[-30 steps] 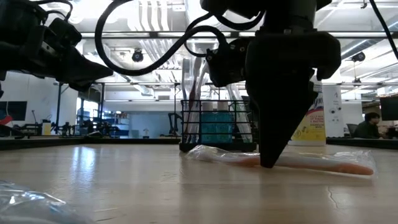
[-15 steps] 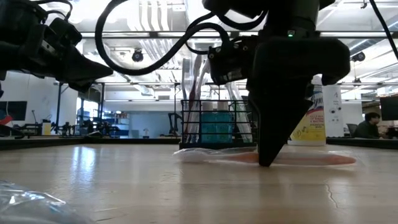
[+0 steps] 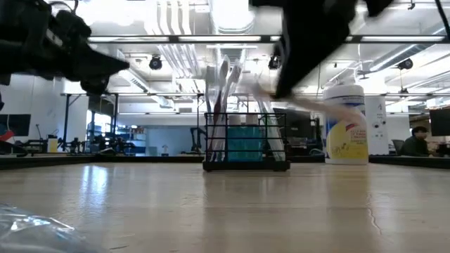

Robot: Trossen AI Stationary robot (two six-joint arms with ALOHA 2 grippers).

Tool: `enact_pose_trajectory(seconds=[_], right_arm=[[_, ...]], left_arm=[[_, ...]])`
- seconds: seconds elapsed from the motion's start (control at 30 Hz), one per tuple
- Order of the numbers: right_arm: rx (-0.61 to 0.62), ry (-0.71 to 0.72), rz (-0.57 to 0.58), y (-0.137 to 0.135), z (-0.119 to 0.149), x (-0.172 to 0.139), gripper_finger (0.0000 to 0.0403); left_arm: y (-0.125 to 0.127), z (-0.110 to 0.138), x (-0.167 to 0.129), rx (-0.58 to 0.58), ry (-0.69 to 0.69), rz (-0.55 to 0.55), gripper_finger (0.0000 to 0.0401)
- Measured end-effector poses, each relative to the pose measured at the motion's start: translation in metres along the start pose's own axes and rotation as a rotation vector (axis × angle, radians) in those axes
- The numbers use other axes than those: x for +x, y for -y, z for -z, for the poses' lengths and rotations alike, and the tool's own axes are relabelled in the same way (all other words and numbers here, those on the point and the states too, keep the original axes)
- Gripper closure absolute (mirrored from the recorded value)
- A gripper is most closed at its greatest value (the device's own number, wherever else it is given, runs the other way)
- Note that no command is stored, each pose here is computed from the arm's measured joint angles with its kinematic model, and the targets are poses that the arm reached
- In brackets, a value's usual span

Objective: Pick & Place toothbrushing station
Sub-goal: Put the orange toothbrush into the wire organizer

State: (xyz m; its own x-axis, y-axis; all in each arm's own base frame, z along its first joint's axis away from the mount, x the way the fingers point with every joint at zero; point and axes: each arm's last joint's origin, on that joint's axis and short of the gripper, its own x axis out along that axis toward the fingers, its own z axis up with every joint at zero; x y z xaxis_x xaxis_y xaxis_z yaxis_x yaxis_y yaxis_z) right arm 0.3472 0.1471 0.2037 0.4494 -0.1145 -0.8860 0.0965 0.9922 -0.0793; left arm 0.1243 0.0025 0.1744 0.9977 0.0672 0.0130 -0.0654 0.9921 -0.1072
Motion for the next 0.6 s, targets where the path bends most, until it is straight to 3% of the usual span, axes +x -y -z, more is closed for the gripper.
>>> enact_pose_trajectory(seconds=[0.17,0.3,0.4,0.6], right_arm=[[-0.076,0.271,0.001,0.005,-0.008,-0.047,0.0384],[-0.162,0.545,-0.043,0.011,-0.007,-0.066,0.0384],[-0.202,0.756,-0.052,0.018,-0.002,-0.072,0.0385],[-0.134,1.086,-0.026,0.039,0.015,-0.06,0.0385]], left_arm=[[0.007,-0.022,0.002,-0.022,0.057,0.138,0.0385],[0.013,-0.036,0.008,-0.022,0.08,0.203,0.0385],[0.019,-0.046,0.014,-0.026,0.108,0.232,0.0381],[0.032,-0.057,0.034,-0.015,0.11,0.272,0.0355]])
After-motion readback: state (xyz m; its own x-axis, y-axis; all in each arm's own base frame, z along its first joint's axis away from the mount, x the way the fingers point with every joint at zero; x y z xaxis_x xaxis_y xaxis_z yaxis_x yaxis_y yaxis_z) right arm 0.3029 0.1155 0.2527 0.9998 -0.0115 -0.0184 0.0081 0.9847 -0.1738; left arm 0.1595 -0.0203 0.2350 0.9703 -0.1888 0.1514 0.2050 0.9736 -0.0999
